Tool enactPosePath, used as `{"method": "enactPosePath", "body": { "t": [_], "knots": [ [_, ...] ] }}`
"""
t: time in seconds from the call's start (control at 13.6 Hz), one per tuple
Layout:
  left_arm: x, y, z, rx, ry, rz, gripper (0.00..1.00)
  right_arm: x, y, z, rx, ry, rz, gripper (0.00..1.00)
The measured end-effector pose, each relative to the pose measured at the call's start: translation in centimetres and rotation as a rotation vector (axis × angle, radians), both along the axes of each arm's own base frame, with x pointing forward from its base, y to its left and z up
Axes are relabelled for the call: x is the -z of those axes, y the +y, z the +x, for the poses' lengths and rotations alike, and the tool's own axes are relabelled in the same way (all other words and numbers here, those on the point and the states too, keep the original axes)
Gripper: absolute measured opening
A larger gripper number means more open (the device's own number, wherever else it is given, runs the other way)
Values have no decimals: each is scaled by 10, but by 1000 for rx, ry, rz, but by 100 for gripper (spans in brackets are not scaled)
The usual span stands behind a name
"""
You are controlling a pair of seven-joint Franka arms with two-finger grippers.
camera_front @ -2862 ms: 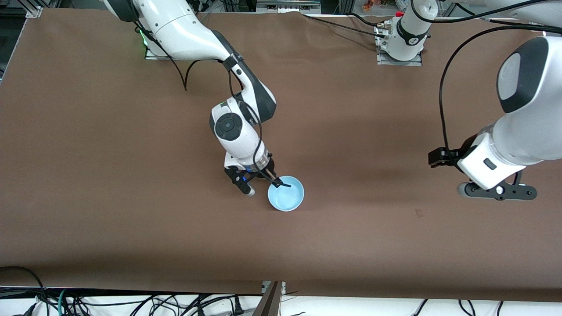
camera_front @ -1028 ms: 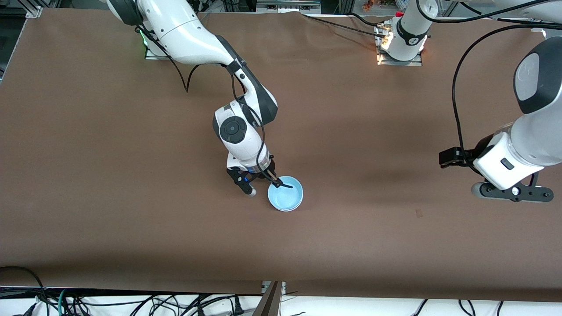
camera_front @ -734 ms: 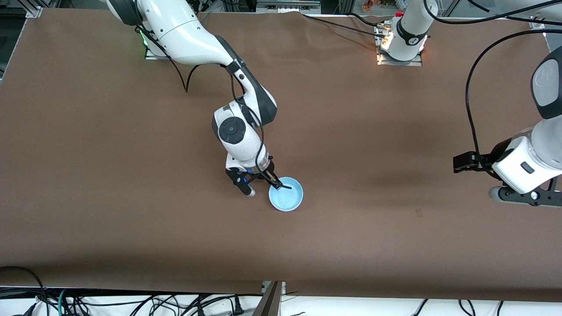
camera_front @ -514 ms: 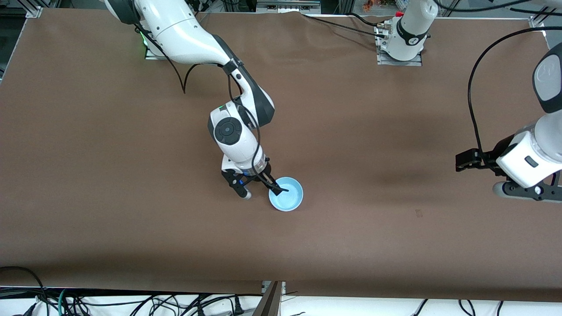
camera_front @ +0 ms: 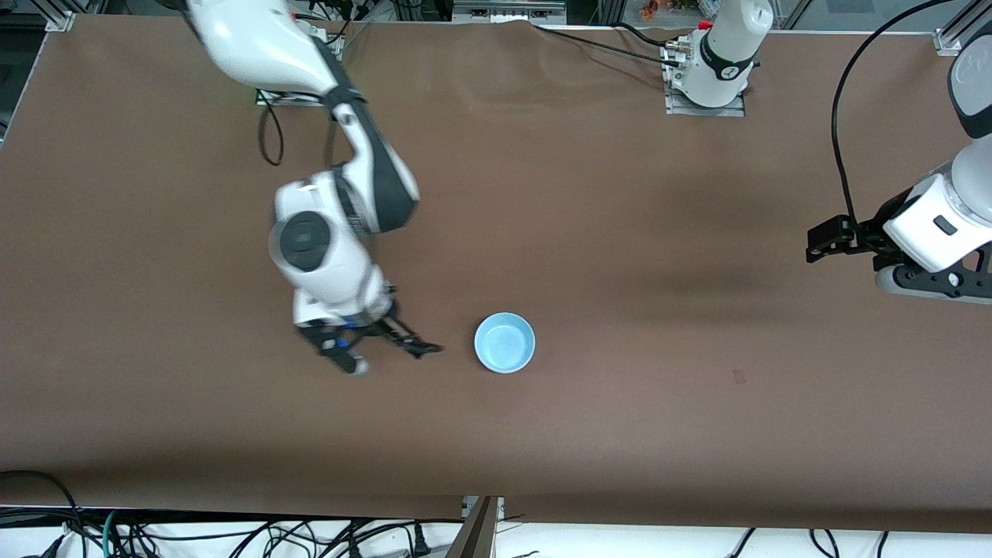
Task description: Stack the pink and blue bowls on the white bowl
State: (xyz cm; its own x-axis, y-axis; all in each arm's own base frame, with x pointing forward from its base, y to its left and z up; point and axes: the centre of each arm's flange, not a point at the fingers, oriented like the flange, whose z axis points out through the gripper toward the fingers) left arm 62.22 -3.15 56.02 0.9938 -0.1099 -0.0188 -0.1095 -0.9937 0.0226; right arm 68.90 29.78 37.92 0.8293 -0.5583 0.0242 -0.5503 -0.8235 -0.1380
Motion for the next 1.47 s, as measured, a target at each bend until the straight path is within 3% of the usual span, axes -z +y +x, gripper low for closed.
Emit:
{"method": "enactPosePath", "body": {
  "t": [0.15,0.37,0.59,0.81,1.03,1.47],
  "knots": [
    [5,8,-11,42,-9,-5,100,-44,-67,4,-72,63,-11,100],
    [0,46,-21,102,-20,-9,100,-120,-167,-13,-172,132,-13,100],
    [-11,65,-31,111,-22,-13,100,-177,-254,-52,-291,116,16,100],
    [-20,40,-39,80,-7,-21,100,-198,-323,-95,-352,106,23,100],
    [-31,11,-49,57,-7,-24,100,-216,-312,-113,-408,97,-36,100],
    [-34,13,-63,50,2,-26,100,-219,-298,-112,-441,98,-79,100]
  ]
}}
